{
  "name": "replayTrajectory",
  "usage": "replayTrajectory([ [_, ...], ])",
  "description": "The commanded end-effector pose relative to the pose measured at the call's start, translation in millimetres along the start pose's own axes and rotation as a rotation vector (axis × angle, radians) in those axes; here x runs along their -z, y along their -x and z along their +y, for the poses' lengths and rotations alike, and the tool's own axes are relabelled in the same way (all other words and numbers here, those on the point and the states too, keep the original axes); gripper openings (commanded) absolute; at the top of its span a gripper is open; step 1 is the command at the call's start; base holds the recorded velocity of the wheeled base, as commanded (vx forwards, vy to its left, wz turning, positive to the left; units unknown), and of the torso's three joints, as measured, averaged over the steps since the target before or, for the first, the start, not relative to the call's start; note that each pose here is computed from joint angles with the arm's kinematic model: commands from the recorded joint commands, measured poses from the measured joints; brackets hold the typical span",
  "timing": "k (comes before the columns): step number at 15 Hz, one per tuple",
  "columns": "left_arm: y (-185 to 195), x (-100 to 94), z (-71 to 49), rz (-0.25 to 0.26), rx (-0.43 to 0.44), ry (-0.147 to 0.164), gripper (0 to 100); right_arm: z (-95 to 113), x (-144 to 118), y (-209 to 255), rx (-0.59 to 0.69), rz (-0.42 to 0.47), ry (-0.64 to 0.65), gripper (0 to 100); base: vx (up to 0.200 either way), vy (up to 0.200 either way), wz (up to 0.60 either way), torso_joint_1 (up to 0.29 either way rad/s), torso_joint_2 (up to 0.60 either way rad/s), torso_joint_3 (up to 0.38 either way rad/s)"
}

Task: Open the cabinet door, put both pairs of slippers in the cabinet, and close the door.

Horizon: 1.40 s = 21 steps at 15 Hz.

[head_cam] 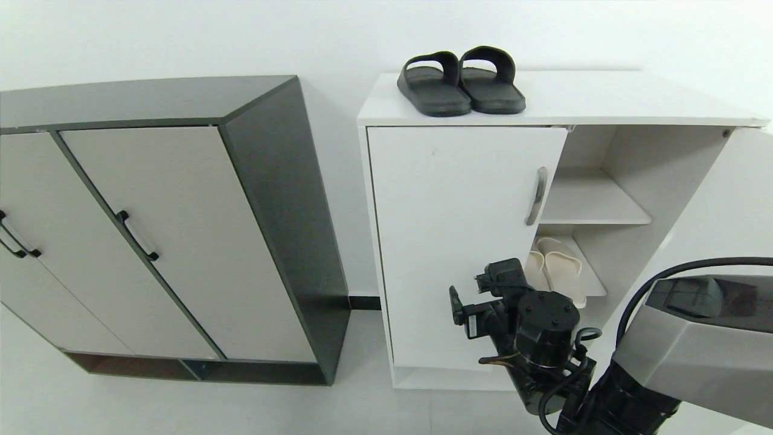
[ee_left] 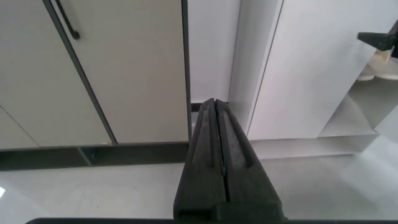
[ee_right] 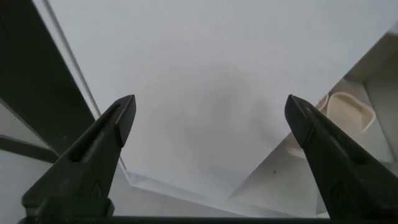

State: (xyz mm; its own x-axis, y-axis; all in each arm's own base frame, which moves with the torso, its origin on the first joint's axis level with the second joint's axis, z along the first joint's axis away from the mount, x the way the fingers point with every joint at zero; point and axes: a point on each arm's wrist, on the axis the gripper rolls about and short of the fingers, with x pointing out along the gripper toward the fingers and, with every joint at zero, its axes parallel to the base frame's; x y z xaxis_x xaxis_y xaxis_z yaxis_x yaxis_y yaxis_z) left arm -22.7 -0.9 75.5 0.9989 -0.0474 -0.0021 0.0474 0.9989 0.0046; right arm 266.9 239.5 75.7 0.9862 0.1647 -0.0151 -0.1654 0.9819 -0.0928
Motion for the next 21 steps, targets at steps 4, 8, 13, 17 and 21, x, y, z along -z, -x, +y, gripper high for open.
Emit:
replayTrajectory([
  [4, 0.0, 0.0, 0.0, -0.001, 0.0, 0.0, 0, 0.1, 0.6, 0.0, 0.0, 0.001, 0.001, 100, 0.0, 0.0, 0.0, 0.146, -0.47, -0.322],
  [8, -0.1, 0.1, 0.0, 0.002, 0.0, 0.0, 0, 0.6, 0.6, 0.3, -0.002, 0.001, 0.001, 100, 0.0, 0.0, 0.0, 0.168, -0.48, -0.316],
  [13, 0.0, 0.0, 0.0, -0.001, 0.0, 0.0, 0, 0.9, 0.8, 0.8, -0.003, 0.002, 0.002, 100, 0.0, 0.0, 0.0, 0.191, -0.5, -0.31],
  [17, 0.0, 0.0, 0.0, -0.001, 0.0, 0.0, 0, 0.8, 1.1, 1.1, -0.004, 0.004, 0.003, 100, 0.0, 0.0, 0.0, 0.22, -0.54, -0.315],
  [21, -0.1, -0.1, 0.1, 0.001, -0.001, 0.0, 0, -0.1, 2.4, 1.6, -0.005, 0.001, 0.03, 100, 0.0, 0.0, 0.0, 0.251, -0.57, -0.323],
])
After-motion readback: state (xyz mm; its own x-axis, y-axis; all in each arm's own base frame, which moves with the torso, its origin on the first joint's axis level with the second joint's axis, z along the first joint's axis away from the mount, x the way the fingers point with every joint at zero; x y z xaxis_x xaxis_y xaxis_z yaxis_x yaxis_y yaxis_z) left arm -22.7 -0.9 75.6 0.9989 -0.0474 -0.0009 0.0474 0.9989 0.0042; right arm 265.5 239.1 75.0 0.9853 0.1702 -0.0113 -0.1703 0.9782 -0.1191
